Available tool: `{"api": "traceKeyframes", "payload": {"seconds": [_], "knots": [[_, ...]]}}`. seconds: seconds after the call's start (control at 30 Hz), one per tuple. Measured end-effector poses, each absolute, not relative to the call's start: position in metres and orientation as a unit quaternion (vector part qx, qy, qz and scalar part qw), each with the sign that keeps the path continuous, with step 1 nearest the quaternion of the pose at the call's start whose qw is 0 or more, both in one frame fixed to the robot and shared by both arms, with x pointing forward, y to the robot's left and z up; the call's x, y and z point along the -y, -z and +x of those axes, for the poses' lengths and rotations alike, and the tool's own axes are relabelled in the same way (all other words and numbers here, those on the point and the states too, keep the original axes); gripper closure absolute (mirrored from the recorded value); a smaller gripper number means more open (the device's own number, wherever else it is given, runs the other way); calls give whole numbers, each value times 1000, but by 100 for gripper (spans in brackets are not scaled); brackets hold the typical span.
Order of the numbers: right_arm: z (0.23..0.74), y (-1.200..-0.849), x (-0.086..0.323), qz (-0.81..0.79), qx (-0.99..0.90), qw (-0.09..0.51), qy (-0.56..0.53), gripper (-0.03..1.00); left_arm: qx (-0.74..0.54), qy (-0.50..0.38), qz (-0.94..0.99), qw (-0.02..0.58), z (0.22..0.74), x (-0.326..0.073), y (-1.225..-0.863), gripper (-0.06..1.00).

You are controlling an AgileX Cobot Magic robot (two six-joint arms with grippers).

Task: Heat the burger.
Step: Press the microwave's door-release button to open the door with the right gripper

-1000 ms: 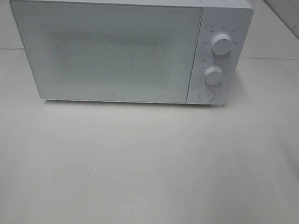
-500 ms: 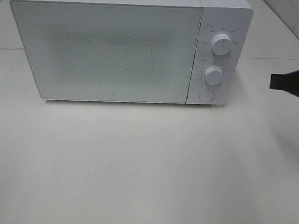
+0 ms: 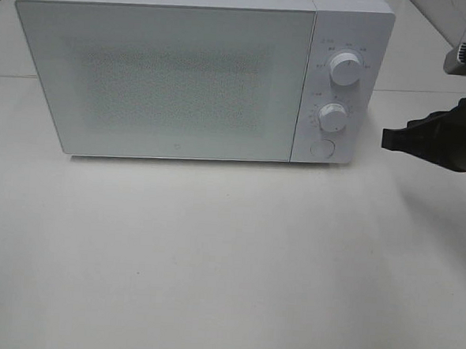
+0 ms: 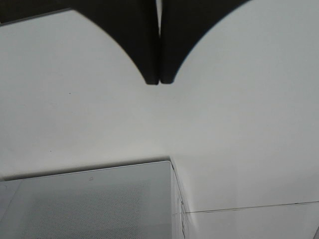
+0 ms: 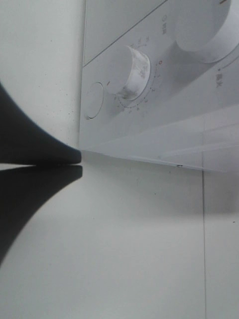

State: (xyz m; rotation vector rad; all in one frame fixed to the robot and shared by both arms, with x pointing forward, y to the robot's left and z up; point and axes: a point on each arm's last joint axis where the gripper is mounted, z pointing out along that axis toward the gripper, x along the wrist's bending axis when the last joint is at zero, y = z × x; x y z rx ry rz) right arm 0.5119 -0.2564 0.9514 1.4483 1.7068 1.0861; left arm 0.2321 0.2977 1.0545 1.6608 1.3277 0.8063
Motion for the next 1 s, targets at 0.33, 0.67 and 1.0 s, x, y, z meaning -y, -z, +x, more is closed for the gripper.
{"api": "traceKeyframes", "payload": {"seconds": [0.33, 0.67, 1.0], "knots": [[517, -929, 240, 568, -640, 262, -446, 97, -530, -322, 663, 420, 232, -298, -1055, 94], [511, -913, 202, 527, -675, 220, -467, 97, -530, -322, 663, 420, 232, -298, -1055, 94], [515, -904, 188, 620, -593, 127, -498, 97, -530, -322, 662, 421, 232, -298, -1055, 94]]}}
